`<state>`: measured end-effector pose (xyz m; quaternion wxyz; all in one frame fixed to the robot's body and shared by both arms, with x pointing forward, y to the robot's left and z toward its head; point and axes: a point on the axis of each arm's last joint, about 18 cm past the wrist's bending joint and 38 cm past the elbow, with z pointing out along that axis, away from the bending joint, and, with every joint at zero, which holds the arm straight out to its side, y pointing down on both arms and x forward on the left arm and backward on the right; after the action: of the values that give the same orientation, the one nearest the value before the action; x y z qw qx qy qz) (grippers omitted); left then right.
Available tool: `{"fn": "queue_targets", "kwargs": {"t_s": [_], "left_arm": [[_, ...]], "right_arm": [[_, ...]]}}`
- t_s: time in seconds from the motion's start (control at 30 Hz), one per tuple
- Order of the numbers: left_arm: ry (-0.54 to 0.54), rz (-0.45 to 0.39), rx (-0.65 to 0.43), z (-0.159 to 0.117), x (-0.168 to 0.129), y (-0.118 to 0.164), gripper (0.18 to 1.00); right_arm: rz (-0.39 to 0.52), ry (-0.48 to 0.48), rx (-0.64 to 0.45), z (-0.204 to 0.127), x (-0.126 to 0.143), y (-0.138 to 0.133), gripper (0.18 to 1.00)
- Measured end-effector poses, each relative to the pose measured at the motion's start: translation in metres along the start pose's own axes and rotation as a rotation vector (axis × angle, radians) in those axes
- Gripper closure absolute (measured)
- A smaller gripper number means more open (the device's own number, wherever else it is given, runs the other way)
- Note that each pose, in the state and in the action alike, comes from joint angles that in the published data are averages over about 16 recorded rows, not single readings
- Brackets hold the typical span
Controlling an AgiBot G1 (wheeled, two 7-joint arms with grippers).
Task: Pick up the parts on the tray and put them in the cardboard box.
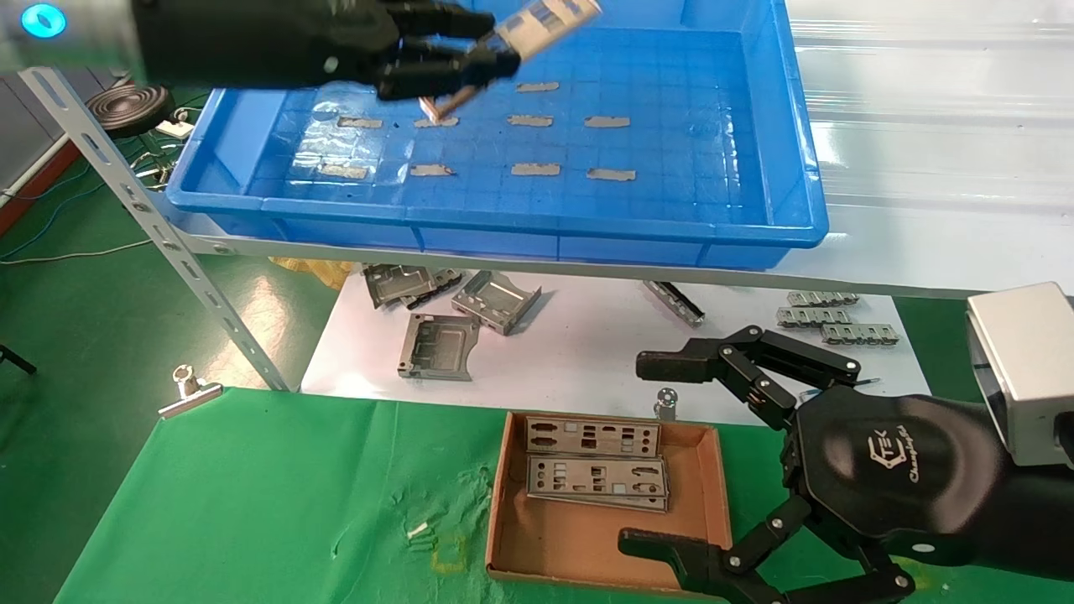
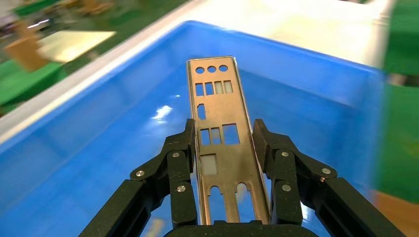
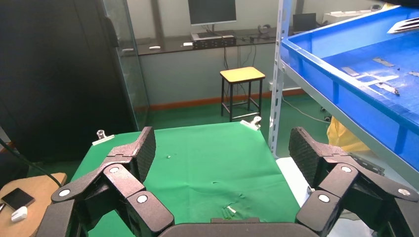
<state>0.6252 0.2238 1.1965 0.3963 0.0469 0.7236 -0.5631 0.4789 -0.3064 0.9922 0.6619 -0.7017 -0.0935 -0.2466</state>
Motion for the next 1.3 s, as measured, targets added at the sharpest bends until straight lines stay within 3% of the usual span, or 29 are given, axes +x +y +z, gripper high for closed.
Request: {"fn": "queue_targets", "kwargs": {"t_s": [0.27, 0.57, 0.9, 1.3], "left_arm": [[0.203, 0.159, -0.031, -0.005, 0.046, 0.021, 0.731], [0.343, 0.298, -0.124, 0.026, 0.116, 0.090, 0.732], [0.335, 0.346, -0.200, 0.081, 0.176, 0.163, 0.733], [0.318, 0.360, -0.264, 0.108, 0.198, 0.202, 0.732]], "right_arm": [[0.000, 0.000, 0.000, 0.000, 0.000, 0.000, 0.178], [0.000, 0.000, 0.000, 0.000, 0.000, 0.000, 0.178], [0.000, 0.000, 0.000, 0.000, 0.000, 0.000, 0.178], [0.000, 0.000, 0.000, 0.000, 0.000, 0.000, 0.178]]}}
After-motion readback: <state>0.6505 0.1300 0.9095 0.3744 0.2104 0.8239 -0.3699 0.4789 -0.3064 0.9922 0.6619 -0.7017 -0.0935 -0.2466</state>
